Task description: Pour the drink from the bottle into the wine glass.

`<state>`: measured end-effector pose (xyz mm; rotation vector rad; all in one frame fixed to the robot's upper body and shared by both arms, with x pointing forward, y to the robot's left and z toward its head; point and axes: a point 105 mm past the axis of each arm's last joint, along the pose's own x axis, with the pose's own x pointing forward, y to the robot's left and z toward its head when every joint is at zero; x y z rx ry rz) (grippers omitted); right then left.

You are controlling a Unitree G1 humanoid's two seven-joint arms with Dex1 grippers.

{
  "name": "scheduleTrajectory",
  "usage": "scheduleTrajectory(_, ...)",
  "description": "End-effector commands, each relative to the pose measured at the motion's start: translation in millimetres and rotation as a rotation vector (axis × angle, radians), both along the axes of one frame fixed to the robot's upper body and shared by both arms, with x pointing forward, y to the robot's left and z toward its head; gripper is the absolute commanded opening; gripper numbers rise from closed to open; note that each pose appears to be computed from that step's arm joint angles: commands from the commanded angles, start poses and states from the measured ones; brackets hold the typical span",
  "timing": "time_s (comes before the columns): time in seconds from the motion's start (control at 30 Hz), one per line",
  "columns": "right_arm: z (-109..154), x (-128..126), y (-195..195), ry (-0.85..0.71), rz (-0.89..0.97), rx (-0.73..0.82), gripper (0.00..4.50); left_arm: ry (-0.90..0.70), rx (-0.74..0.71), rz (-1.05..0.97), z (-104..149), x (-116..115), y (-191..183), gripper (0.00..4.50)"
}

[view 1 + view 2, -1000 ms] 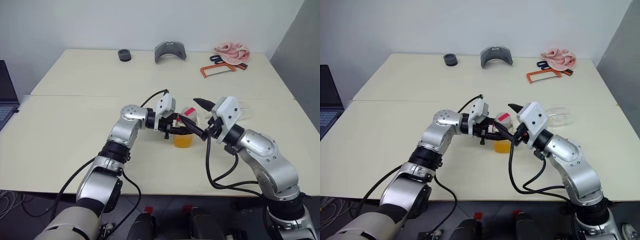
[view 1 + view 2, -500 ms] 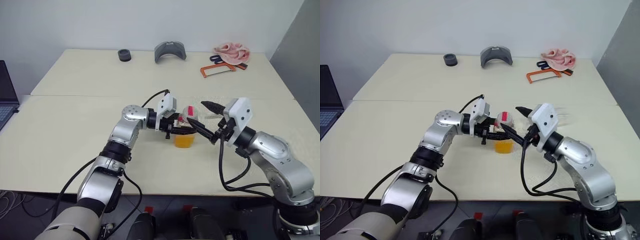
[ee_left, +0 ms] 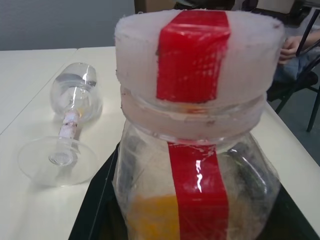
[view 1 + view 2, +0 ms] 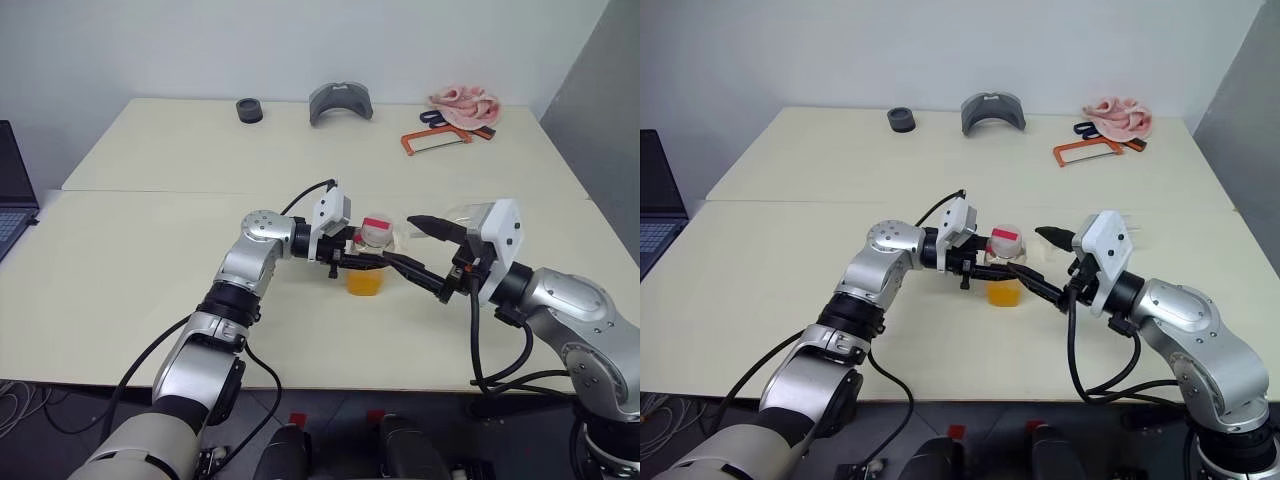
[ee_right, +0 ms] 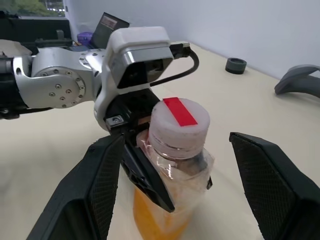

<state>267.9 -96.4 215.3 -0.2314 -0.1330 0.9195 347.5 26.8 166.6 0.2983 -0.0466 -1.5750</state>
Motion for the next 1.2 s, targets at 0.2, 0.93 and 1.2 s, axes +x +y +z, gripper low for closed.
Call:
scheduleTrajectory(0.2,13,5,21,-0.078,0.01,0.028,3.57,-0.052,-0.029,-0.014,15,0,-2,1.76)
scheduleTrajectory(0.93,11,28,13,-0.132,-0.141,-0.002,3.57,-0.055,-0.026,-0.016,14,0,-2,1.76)
scheduleTrajectory(1.2,11,22,13,-0.089,-0.108,0.032,3.57,-0.055,-0.021,-0.016,14,0,-1,1.76)
